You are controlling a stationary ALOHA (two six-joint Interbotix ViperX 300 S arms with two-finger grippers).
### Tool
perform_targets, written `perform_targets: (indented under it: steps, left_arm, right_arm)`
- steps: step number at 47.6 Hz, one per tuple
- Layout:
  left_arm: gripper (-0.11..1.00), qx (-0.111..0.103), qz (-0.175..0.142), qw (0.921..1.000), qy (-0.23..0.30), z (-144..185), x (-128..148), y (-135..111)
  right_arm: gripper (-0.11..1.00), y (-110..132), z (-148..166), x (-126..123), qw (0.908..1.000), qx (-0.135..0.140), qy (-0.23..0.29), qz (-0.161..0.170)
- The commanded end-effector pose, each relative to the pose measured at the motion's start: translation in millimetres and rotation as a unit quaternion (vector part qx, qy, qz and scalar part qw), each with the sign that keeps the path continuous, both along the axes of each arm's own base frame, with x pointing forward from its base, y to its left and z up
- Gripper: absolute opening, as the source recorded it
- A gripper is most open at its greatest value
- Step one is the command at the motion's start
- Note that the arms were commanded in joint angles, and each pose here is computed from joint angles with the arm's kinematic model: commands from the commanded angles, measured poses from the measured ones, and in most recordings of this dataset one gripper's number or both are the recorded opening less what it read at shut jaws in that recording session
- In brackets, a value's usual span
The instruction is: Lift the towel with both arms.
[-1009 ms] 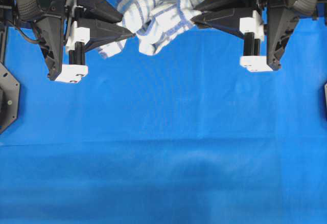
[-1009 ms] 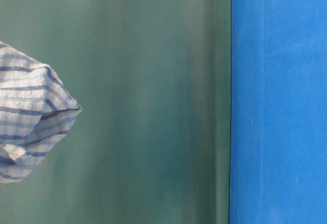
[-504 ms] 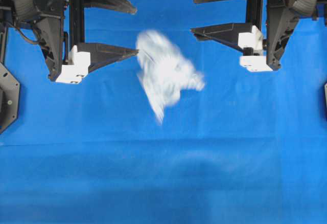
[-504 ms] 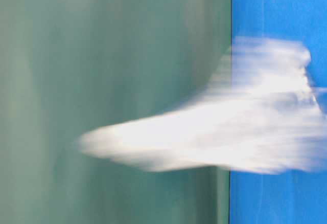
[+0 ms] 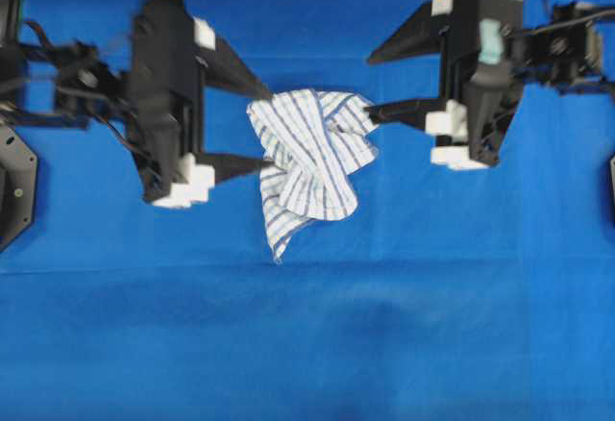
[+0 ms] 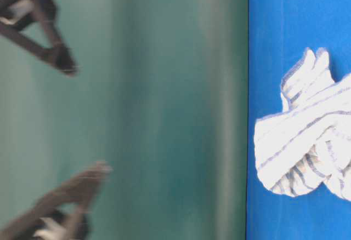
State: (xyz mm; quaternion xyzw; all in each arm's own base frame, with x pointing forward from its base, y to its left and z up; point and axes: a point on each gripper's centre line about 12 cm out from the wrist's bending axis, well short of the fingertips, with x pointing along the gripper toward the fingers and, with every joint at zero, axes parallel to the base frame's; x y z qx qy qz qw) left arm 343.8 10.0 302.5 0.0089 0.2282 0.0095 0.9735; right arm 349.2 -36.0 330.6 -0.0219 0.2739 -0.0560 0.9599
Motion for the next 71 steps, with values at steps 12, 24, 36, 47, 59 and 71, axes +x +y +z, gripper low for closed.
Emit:
perform_targets:
  steps: [12,24,36,47,59,71]
  left_arm:
    - [0.92,-0.002,-0.023,0.9987,0.045,-64,20,-18]
    - [0.92,0.001,-0.054,0.9918,0.116,-126,39,-43]
    - [0.92,0.002,-0.061,0.9899,0.128,-155,49,-50]
    - [0.91,0.004,-0.06,0.9894,0.132,-184,48,-49]
    - [0.86,0.003,-0.047,0.986,0.16,-208,44,-39]
    - [0.39,0.003,-0.042,0.985,0.167,-210,40,-34]
  right_arm:
    - [0.63,1,-77,14,0.9981,0.027,0.056,-0.006]
    - [0.63,1,-140,22,0.9925,0.033,0.117,-0.004]
    - [0.62,1,-191,34,0.9879,0.034,0.151,0.001]
    - [0.63,-2,-213,37,0.9858,0.035,0.164,0.0]
    - [0.62,-4,-217,39,0.9863,0.034,0.161,0.0]
    - [0.33,-8,-216,41,0.9889,0.027,0.146,0.003]
